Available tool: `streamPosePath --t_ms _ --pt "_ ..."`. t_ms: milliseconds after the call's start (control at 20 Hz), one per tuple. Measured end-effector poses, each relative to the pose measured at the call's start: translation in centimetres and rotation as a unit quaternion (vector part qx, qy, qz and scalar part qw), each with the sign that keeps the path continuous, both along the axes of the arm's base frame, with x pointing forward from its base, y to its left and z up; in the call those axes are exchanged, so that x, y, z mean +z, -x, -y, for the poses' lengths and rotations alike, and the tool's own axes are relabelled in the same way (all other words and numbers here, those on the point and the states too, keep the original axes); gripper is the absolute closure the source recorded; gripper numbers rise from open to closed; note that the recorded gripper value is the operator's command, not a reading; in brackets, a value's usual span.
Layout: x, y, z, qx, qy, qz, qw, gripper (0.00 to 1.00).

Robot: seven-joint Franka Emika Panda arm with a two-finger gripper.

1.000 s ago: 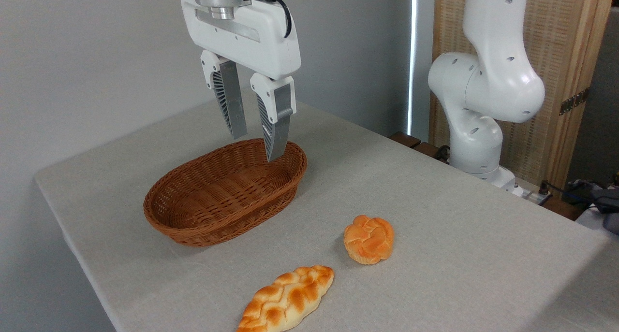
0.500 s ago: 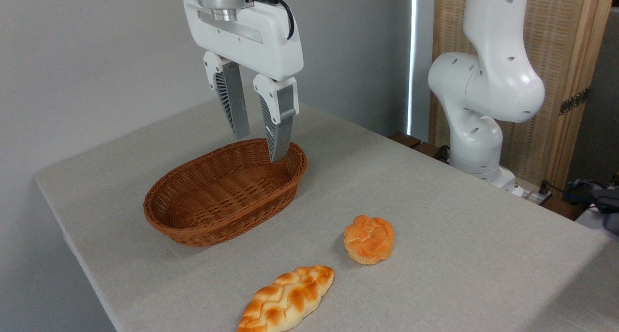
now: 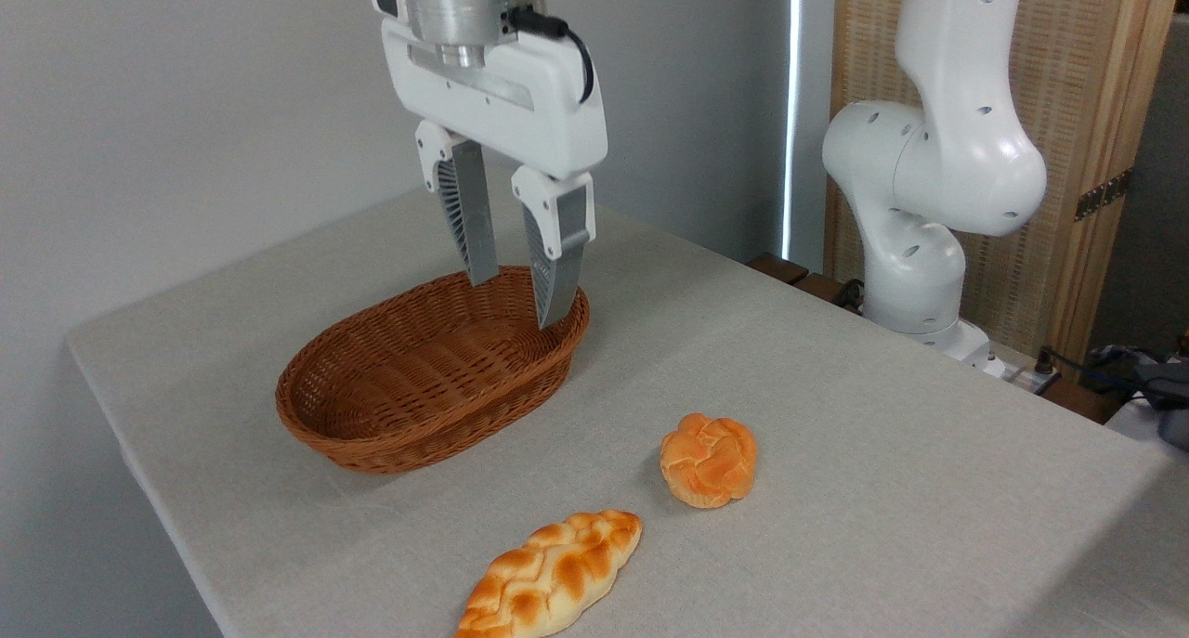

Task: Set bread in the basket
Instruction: 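Move the open gripper over the braided bread loaf and lower it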

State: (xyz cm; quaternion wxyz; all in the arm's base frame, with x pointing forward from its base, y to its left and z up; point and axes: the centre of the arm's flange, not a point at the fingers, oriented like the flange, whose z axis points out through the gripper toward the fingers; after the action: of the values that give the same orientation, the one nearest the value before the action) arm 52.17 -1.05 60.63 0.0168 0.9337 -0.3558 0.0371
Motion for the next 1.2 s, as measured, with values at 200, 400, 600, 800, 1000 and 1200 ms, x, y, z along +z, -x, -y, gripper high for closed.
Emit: streamPosePath --t_ms 200,400,600,800,1000,1200 --pt "-2.4 -0.1 -3.3 0.031 -0.001 -0.005 0.9995 0.0" --pt "-5.0 -0.2 -5.3 0.051 -0.001 0.001 0.9987 0.0" --pt "-8.9 -0.7 -5.6 0.018 -0.014 0.029 0.9993 0.0" --pt "-12.5 -0.6 -5.9 -0.021 -0.041 0.008 0.9989 0.0" --pt "-15.6 -1.0 -6.2 -0.038 -0.069 -0.012 0.9968 0.0" --pt "-19.0 -1.6 -6.2 -0.042 -0.07 -0.033 0.9961 0.0"
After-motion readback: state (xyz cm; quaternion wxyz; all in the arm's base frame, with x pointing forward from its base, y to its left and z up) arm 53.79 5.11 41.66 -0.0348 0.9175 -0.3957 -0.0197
